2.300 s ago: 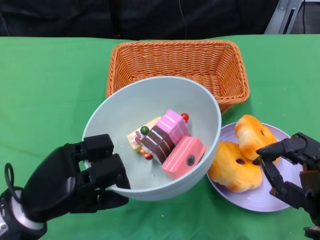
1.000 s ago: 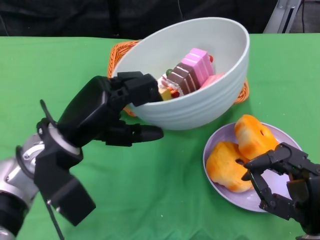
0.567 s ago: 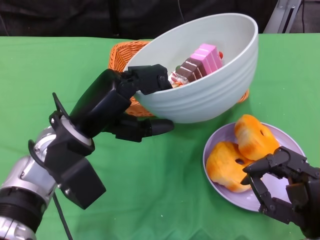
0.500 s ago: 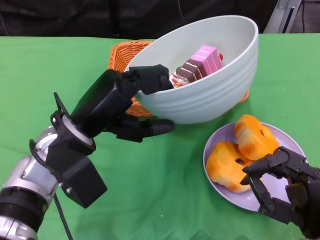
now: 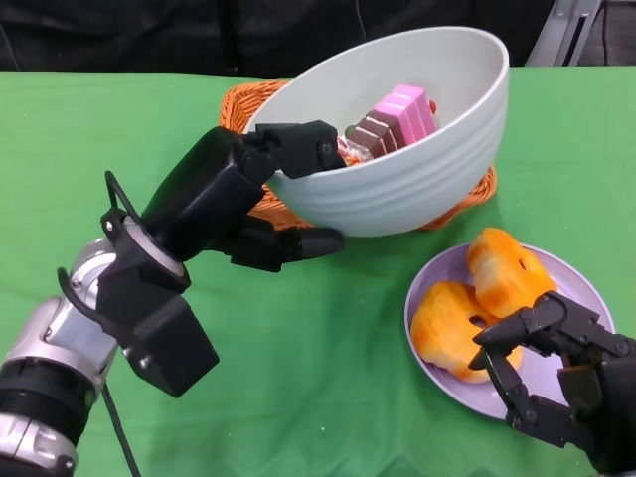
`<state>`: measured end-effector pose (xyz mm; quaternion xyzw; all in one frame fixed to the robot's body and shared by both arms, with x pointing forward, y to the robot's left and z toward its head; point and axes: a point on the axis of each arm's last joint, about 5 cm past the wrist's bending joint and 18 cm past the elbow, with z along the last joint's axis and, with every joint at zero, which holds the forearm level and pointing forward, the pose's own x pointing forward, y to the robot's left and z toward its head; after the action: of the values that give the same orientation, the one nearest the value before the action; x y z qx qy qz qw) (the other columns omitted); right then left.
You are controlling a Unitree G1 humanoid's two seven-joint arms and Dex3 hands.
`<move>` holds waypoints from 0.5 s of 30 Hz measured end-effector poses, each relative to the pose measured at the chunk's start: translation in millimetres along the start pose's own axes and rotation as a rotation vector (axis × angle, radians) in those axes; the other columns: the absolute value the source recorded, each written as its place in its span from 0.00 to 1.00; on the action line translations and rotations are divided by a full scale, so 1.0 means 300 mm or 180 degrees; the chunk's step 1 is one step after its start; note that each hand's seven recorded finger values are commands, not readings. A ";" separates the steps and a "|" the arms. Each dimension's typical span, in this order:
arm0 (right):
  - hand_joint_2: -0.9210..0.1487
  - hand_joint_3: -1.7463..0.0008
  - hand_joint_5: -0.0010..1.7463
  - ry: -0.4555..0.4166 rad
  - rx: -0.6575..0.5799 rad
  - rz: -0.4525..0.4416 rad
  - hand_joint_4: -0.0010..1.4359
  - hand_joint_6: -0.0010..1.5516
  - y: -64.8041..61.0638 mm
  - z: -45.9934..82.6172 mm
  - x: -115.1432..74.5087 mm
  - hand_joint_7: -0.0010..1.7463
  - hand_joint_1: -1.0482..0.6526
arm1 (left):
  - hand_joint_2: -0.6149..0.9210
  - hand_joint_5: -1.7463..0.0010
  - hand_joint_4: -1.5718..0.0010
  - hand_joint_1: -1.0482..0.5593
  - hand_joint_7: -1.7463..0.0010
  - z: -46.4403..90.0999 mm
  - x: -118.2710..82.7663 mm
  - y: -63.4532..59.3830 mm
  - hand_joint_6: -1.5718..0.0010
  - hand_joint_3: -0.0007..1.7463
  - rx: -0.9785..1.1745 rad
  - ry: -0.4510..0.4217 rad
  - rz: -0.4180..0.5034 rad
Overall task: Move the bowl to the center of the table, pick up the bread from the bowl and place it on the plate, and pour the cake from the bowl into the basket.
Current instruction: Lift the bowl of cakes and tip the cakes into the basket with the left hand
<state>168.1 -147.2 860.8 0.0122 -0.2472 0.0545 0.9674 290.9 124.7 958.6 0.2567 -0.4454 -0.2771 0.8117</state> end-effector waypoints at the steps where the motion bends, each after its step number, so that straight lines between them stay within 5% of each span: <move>1: 0.33 0.53 0.75 -0.0002 0.0002 0.0002 0.54 0.47 0.001 0.000 0.000 0.63 0.54 | 0.91 0.03 0.58 0.56 0.25 -0.001 0.003 0.000 0.58 0.39 -0.0005 0.0003 0.0004; 9: 0.33 0.51 0.74 -0.0112 0.0039 0.0008 0.56 0.48 0.012 0.016 0.007 0.62 0.53 | 0.95 0.00 0.59 0.56 0.28 -0.008 0.032 0.012 0.56 0.32 0.0030 -0.0008 0.0007; 15: 0.38 0.47 0.76 -0.0141 0.0048 0.0011 0.56 0.49 0.017 0.021 0.009 0.63 0.54 | 0.93 0.00 0.59 0.56 0.23 -0.017 0.040 0.004 0.58 0.37 0.0014 0.0046 -0.0019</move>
<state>166.8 -142.3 867.6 0.0203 -0.2682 0.0577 0.9614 300.8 118.4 964.0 0.2619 -0.4394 -0.2766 0.8135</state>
